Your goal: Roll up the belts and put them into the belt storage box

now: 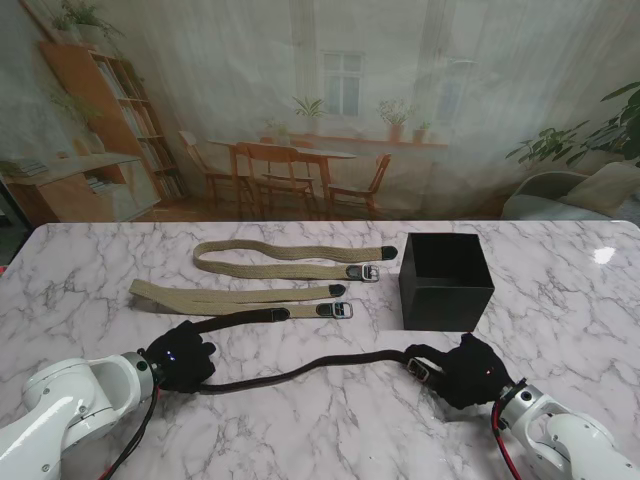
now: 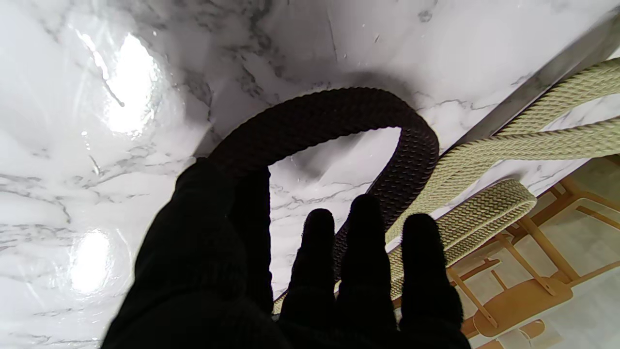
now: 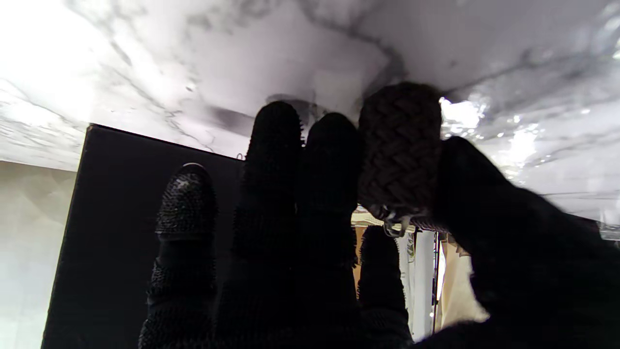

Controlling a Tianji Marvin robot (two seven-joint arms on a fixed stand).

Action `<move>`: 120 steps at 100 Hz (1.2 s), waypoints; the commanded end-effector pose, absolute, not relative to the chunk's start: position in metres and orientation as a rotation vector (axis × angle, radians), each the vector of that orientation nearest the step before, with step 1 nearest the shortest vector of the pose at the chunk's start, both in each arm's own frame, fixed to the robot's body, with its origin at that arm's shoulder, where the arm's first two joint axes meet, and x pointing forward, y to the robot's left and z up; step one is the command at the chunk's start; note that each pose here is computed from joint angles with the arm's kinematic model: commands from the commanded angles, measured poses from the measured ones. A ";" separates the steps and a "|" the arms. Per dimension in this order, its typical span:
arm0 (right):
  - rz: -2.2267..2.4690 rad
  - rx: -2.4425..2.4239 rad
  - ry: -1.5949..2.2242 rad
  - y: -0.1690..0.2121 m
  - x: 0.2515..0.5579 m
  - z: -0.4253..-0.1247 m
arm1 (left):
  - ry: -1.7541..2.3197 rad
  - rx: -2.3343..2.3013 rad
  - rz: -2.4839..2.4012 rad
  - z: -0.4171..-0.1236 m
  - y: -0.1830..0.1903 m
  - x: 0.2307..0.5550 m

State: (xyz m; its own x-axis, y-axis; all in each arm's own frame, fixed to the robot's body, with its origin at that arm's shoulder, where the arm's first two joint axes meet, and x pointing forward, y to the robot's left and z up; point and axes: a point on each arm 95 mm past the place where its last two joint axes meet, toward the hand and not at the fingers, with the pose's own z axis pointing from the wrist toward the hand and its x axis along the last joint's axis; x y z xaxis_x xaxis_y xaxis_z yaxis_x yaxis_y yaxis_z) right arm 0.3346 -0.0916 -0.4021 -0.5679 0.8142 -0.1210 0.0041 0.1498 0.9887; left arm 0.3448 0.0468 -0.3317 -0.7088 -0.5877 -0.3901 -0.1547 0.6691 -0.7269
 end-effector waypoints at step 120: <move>1.324 0.872 2.102 -0.078 0.330 -0.360 | 2.154 -0.554 -1.048 -0.301 0.041 0.354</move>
